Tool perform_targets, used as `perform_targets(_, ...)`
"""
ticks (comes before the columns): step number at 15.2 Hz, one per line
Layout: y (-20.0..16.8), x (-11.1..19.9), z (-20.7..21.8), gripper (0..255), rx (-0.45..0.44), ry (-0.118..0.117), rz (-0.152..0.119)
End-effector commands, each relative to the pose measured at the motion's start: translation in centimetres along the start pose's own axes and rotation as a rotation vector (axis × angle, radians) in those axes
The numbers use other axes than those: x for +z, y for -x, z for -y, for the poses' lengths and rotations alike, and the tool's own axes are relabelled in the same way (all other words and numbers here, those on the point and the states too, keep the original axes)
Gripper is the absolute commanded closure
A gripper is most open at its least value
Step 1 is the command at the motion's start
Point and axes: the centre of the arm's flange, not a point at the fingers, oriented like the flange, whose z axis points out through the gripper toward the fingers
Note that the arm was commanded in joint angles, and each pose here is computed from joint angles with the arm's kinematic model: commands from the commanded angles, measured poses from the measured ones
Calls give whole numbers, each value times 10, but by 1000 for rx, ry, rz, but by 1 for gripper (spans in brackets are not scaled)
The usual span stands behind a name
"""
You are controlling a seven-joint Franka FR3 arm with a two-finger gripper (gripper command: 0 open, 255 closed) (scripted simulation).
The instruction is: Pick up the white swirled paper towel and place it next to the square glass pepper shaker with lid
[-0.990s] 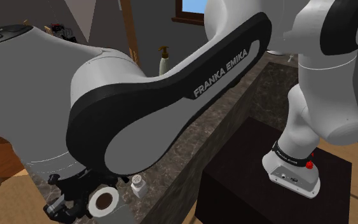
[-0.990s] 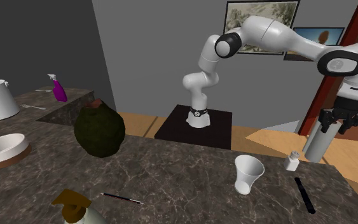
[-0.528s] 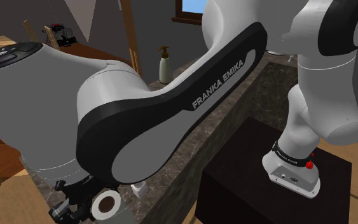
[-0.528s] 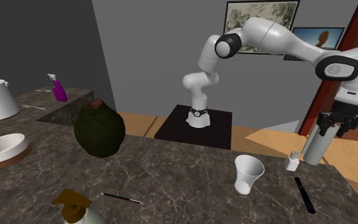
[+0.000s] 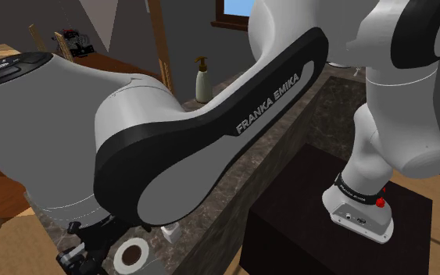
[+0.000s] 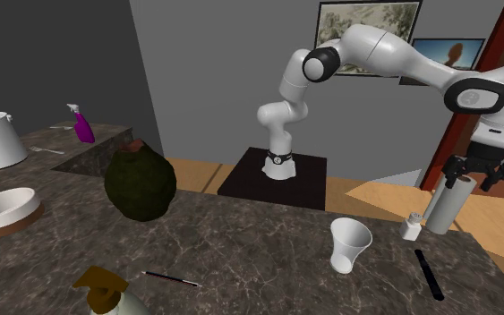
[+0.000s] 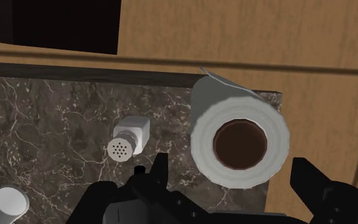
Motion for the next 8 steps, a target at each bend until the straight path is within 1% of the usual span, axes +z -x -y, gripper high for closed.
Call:
perform_targets(1, 0, -13, 0, 0, 0, 0, 0)
perform_targets(4, 0, -50, 0, 0, 0, 0, 0)
perform_targets(8, 0, -50, 0, 0, 0, 0, 0)
